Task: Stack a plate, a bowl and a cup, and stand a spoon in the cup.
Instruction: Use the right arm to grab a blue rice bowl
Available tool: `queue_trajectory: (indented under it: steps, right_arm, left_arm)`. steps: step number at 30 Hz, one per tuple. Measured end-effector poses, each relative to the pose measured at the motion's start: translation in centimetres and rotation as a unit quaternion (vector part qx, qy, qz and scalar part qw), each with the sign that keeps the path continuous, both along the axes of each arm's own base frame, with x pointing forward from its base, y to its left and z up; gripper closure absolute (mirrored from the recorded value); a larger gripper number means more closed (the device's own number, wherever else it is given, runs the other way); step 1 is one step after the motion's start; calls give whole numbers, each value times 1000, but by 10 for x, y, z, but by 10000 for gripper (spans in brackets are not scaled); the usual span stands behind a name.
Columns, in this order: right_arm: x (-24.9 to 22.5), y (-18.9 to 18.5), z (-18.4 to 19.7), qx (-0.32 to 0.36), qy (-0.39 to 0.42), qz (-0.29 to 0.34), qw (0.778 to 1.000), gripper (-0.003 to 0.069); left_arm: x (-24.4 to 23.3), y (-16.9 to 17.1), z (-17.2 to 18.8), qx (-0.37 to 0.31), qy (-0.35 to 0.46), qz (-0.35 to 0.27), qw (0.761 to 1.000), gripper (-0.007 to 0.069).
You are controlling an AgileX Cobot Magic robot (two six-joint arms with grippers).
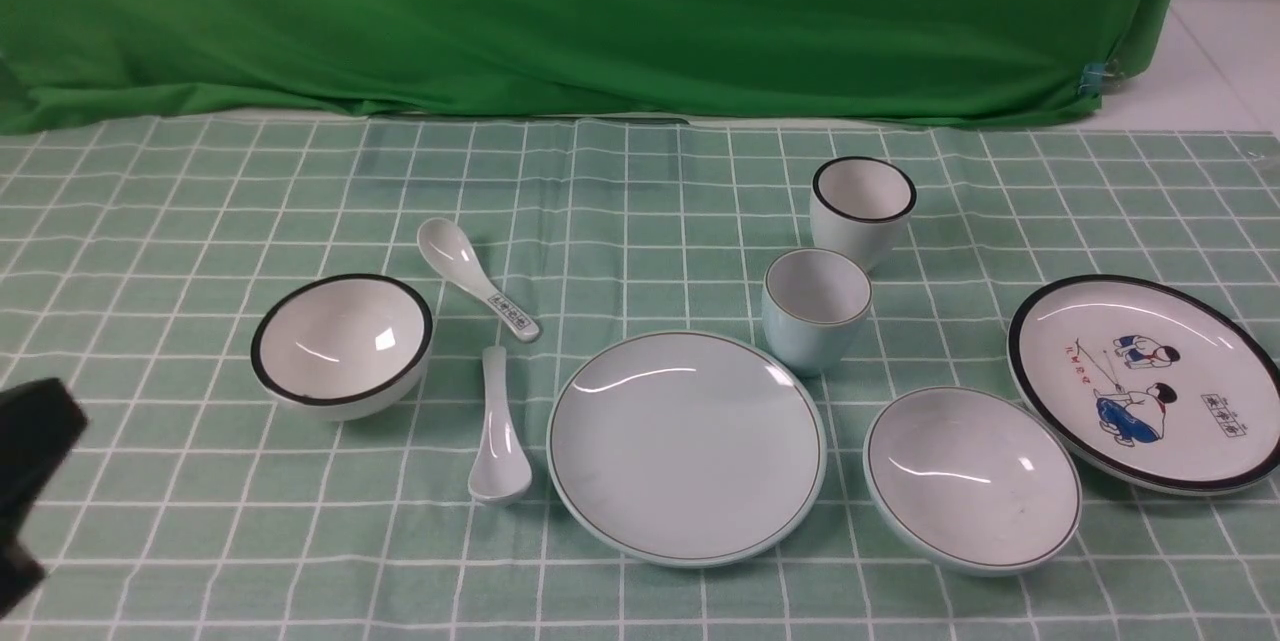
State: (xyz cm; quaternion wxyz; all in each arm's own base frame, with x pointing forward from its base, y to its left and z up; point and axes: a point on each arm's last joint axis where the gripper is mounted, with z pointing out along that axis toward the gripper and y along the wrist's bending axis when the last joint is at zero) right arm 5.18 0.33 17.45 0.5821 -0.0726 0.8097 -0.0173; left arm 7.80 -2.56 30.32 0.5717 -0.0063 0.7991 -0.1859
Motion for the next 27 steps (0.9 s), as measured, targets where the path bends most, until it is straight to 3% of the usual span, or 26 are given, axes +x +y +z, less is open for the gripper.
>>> queue_trajectory:
  steps: [5, 15, 18, 22, 27]
  right_arm:
    - [0, 0, 0, 0, 0, 0, 1000, 417]
    - [1, 0, 5, -1, -27, -1, 1000, 417]
    - [3, 1, 12, 84, -64, -16, 994, 417]
    - [5, 0, 29, 257, -138, -41, 956, 417]
    - [5, 0, 33, 327, -150, -45, 932, 421]
  left_arm:
    - [41, -20, 6, 83, 82, -83, 990, 608]
    - [74, -45, -7, 63, 160, -136, 976, 608]
    - [71, -44, -4, 73, 144, -144, 976, 608]
    - [68, -43, -2, 90, 132, -149, 976, 608]
    - [67, -43, -4, 95, 144, -156, 973, 608]
